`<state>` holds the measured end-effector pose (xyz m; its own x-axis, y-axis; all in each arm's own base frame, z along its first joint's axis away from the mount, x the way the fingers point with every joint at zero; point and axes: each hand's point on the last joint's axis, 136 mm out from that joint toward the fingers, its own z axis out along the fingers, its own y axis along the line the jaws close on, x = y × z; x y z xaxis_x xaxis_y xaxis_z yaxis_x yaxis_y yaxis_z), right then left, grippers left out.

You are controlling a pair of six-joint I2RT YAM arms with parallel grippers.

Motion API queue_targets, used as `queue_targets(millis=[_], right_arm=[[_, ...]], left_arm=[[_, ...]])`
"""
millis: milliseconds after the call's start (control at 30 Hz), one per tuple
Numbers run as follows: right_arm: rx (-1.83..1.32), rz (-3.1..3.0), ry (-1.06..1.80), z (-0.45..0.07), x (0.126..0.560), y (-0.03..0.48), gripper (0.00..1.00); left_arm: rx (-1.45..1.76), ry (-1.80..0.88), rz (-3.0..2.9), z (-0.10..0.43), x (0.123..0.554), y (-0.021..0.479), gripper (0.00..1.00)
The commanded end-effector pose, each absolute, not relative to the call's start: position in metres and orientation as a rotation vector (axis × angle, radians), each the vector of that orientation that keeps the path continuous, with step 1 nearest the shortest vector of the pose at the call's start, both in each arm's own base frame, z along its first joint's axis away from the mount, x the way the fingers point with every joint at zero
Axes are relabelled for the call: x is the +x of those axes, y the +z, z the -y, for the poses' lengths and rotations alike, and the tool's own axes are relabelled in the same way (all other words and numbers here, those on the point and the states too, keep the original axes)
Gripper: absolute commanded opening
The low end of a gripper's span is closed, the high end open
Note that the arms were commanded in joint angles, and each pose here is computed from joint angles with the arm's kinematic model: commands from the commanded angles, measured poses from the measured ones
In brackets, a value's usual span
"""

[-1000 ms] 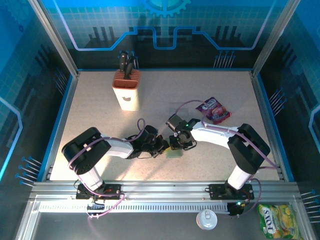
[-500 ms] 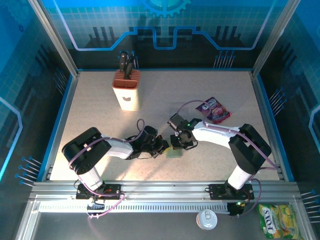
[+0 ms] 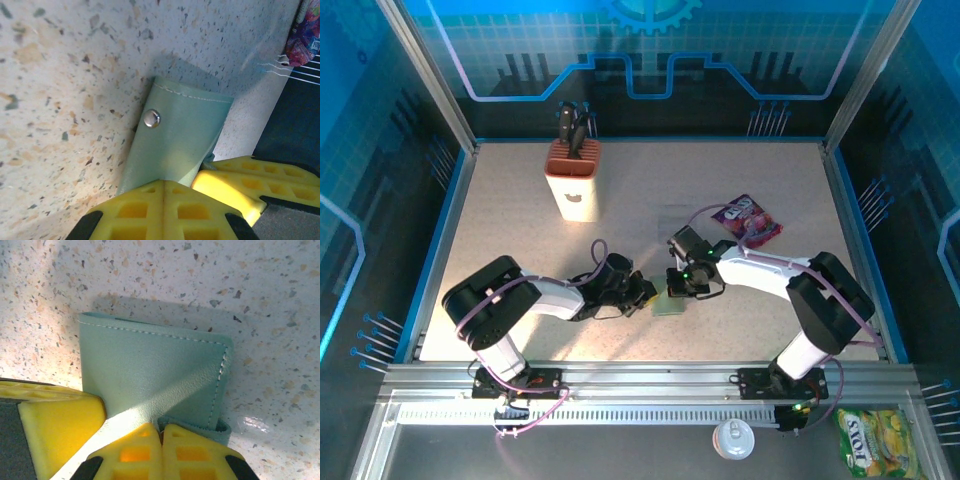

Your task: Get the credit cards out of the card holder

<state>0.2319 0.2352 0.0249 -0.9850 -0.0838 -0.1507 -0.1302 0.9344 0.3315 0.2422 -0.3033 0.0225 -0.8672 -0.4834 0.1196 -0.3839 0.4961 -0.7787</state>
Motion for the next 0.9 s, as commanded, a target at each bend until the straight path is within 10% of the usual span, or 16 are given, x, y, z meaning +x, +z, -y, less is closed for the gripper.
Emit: queue_targets(millis=[0, 867], right_arm=[[-0.074, -3.111, 0.317, -0.192, 0.206, -0.023, 0.00], [0.146, -3.007, 0.773, -0.194, 0.213, 0.003, 0.00]], left_arm=[[-0.979, -0.892, -2.830, 0.244, 0.202, -0.047, 0.00], [-1.010, -0.843, -2.862, 0.237, 0.198, -0.059, 0.00]])
